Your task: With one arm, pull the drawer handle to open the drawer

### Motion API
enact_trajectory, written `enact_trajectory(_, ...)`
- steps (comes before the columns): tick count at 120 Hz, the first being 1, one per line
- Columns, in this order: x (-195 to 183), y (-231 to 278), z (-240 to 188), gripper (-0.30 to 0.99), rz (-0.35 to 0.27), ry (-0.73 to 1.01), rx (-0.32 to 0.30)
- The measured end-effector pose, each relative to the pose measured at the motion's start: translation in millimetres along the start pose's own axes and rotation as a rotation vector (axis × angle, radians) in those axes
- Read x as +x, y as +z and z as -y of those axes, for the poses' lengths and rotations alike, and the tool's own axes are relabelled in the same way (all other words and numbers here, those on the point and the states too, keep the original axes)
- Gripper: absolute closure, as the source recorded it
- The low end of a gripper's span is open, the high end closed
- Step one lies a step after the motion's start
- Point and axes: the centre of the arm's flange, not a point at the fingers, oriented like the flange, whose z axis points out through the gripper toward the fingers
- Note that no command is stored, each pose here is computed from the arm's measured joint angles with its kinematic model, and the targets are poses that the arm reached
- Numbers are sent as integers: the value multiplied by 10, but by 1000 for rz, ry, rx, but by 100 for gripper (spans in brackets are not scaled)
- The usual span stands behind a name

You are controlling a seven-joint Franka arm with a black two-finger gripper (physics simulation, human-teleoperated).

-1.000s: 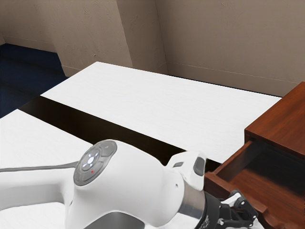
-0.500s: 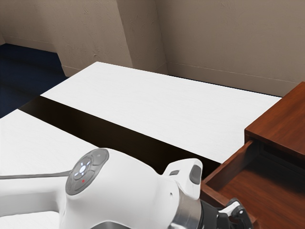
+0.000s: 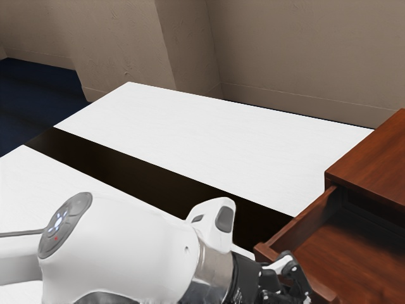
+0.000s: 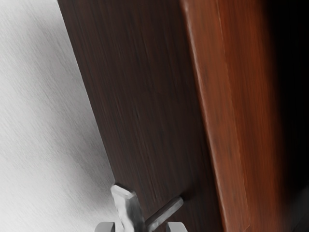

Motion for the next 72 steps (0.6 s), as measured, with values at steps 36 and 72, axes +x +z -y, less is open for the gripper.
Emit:
enact_trajectory(36, 283, -293, -154, 27, -22, -38, -13)
enact_trajectory(72, 672, -509, -1033, 7, -83, -58, 415)
